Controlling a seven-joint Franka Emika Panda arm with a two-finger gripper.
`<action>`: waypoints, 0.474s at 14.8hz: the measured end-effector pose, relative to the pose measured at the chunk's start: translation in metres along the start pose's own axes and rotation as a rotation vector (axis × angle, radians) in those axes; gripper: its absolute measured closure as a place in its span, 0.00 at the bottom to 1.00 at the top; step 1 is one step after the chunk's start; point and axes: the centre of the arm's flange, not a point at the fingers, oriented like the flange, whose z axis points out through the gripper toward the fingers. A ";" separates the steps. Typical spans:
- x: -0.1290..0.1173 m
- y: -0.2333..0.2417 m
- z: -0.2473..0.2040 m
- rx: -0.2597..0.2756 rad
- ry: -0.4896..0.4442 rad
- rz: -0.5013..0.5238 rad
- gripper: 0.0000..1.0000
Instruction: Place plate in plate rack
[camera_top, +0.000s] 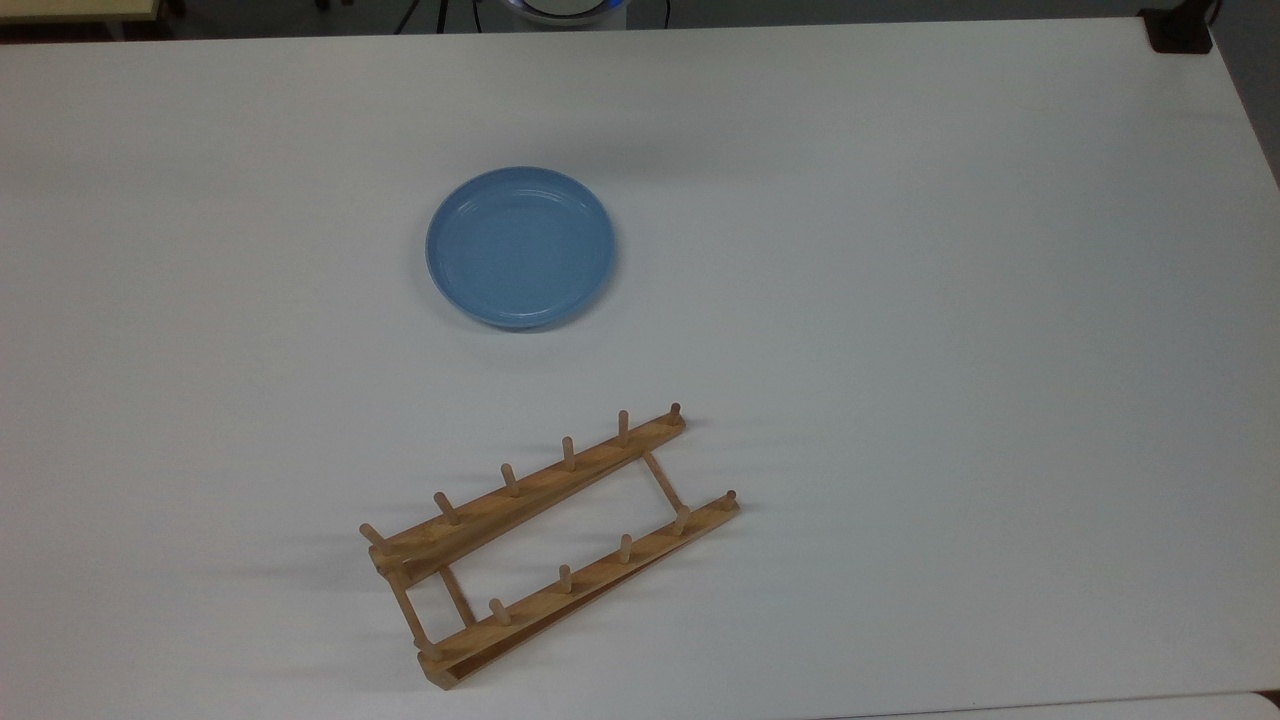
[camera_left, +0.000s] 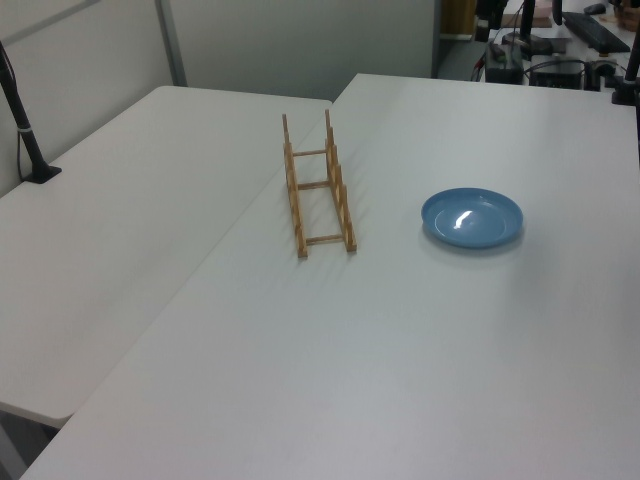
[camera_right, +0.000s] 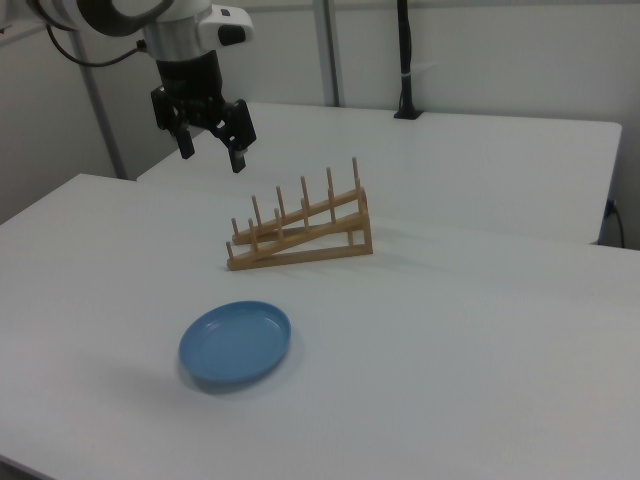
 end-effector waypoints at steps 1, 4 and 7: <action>0.000 0.000 0.000 0.000 0.000 0.000 0.00; 0.000 0.000 0.000 0.000 0.000 0.000 0.00; 0.000 0.003 0.003 0.000 -0.006 -0.006 0.00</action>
